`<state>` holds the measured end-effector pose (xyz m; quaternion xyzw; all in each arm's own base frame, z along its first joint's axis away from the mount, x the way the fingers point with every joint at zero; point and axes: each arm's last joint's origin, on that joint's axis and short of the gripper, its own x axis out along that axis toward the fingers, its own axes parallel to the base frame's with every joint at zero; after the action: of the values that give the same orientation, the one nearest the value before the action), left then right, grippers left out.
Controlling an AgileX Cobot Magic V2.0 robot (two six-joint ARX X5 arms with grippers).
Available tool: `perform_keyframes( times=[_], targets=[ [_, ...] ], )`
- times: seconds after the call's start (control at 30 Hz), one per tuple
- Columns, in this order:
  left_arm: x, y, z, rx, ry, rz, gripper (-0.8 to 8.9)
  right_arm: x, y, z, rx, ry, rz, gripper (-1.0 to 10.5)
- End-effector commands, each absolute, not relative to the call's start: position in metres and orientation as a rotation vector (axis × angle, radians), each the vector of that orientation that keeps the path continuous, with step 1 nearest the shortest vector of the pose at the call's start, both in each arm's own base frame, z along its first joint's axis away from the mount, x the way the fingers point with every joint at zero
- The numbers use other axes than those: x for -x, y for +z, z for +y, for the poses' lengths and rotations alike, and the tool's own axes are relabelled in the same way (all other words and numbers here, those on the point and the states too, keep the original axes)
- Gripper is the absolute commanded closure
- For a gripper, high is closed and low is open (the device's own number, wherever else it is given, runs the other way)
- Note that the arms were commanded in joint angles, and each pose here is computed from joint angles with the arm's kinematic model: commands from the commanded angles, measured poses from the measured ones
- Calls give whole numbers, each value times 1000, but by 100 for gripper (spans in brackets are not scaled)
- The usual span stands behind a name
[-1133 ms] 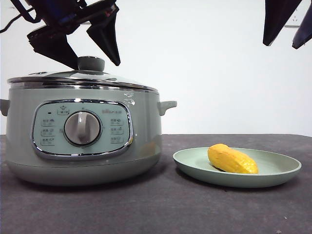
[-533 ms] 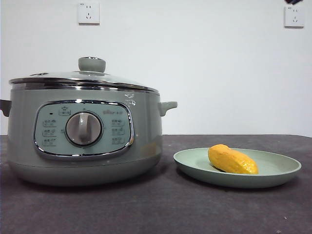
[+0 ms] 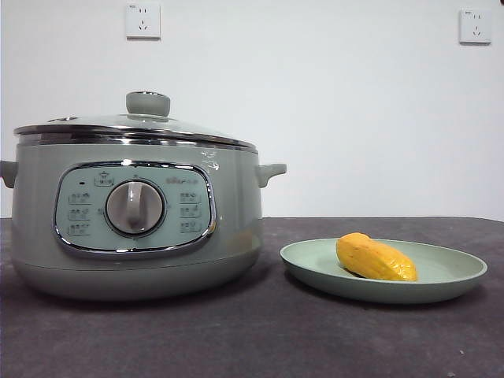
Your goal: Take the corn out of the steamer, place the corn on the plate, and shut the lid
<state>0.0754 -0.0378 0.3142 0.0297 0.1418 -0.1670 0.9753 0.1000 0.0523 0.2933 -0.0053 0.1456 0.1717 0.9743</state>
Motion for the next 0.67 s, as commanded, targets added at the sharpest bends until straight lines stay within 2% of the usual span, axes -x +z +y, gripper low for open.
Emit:
perform_keyframes(
  times=[0.03,0.23,0.5,0.6,0.67],
  targets=[
    [-75,306,-38,1,-325,360,816,-100,287,53,26,343,330,945],
    [-74,294,-37,-41,-312,485,816,-100,283,52,43,340,376,945],
    [-75,293,-38,-56,-311,501,816,-99,281,52,49,338,394,945],
    [-72,295,-35,-125,-323,463,816,-99,281,52,49,339,394,945],
    [-66,301,-29,-133,-313,321,816,-99,280,52,51,339,398,945]
  ],
)
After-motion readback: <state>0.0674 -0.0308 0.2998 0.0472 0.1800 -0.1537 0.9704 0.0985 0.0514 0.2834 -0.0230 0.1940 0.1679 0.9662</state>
